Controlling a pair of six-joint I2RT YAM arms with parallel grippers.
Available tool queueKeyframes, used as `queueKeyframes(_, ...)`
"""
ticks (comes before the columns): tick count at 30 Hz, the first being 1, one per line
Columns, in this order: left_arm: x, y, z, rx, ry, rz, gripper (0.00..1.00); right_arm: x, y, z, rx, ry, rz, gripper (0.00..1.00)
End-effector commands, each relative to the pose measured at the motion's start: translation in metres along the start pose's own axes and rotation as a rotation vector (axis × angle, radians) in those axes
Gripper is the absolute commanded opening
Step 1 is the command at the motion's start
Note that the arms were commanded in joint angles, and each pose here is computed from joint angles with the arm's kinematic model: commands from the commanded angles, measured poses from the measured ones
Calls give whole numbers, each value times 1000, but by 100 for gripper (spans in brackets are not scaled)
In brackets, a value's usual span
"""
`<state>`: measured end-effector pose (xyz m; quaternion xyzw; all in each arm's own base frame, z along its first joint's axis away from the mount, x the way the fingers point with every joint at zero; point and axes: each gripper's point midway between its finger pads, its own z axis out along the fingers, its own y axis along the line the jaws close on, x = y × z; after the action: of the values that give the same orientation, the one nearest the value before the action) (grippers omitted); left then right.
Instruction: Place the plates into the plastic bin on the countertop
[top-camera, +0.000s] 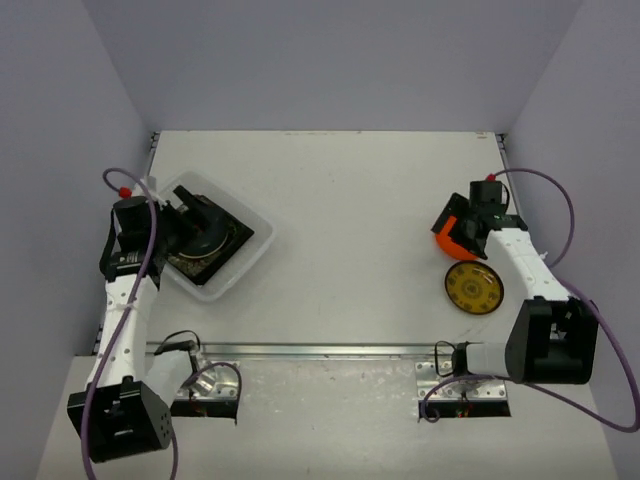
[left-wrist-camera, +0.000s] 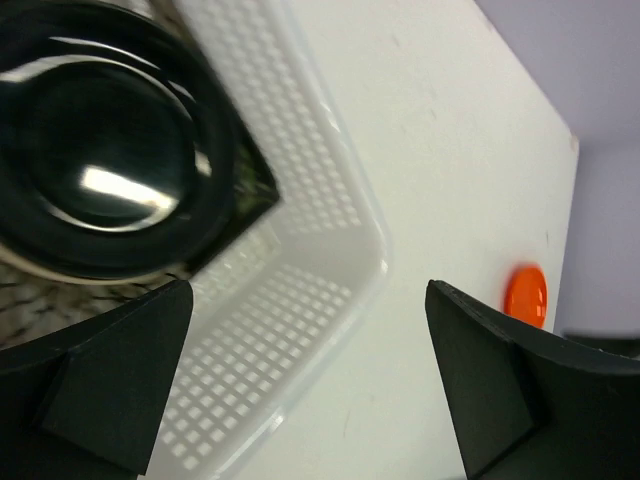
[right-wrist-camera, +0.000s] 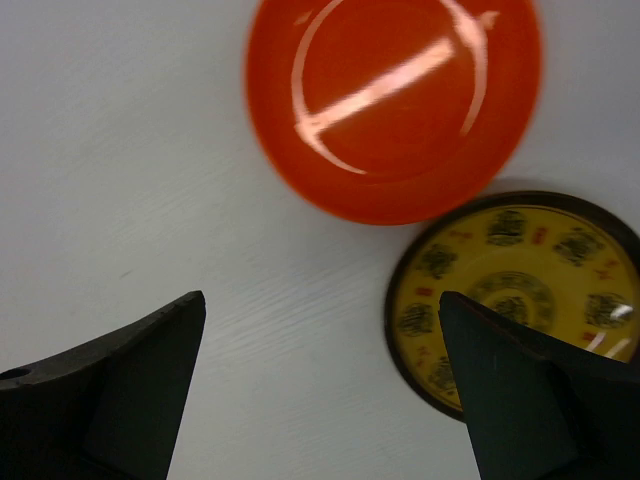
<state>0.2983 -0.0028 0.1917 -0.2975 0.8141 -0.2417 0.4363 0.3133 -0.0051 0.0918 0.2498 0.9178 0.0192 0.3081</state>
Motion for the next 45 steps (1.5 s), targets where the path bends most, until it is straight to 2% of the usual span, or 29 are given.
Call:
queueKeyframes(1,38,-47,-10,168,92,296,100,-30,-63,22,220,-61,155,99)
queueKeyframes(3,52,-53,-12,185,104,357,100,-43,-72,31,236,-80,178,99)
queueKeyframes(10,84,-78,-26,323,161,423,100,-77,-87,75,286,-108,149,99)
queueKeyframes(15,96,-88,-32,375,187,453,100,-72,-89,117,250,8,105,99)
queueKeyframes(20,100,-92,-33,401,203,455,100,-38,-93,138,202,165,112,96)
queueKeyframes(24,102,-92,-31,404,216,455,100,-19,-84,144,120,218,116,76)
queueKeyframes(26,103,-92,-31,409,221,454,100,-10,-72,147,41,243,118,60)
queueKeyframes(29,104,-92,-31,412,223,454,100,2,-59,152,-47,293,116,47)
queueKeyframes(33,105,-93,-32,415,227,454,100,15,-43,158,-142,355,103,35)
queueKeyframes(38,105,-94,-33,425,227,456,100,17,-25,160,-201,384,77,25)
queueKeyframes(41,106,-94,-32,427,232,456,100,19,-16,159,-237,400,63,14)
queueKeyframes(45,106,-95,-32,428,239,455,100,24,-6,157,-270,424,37,8)
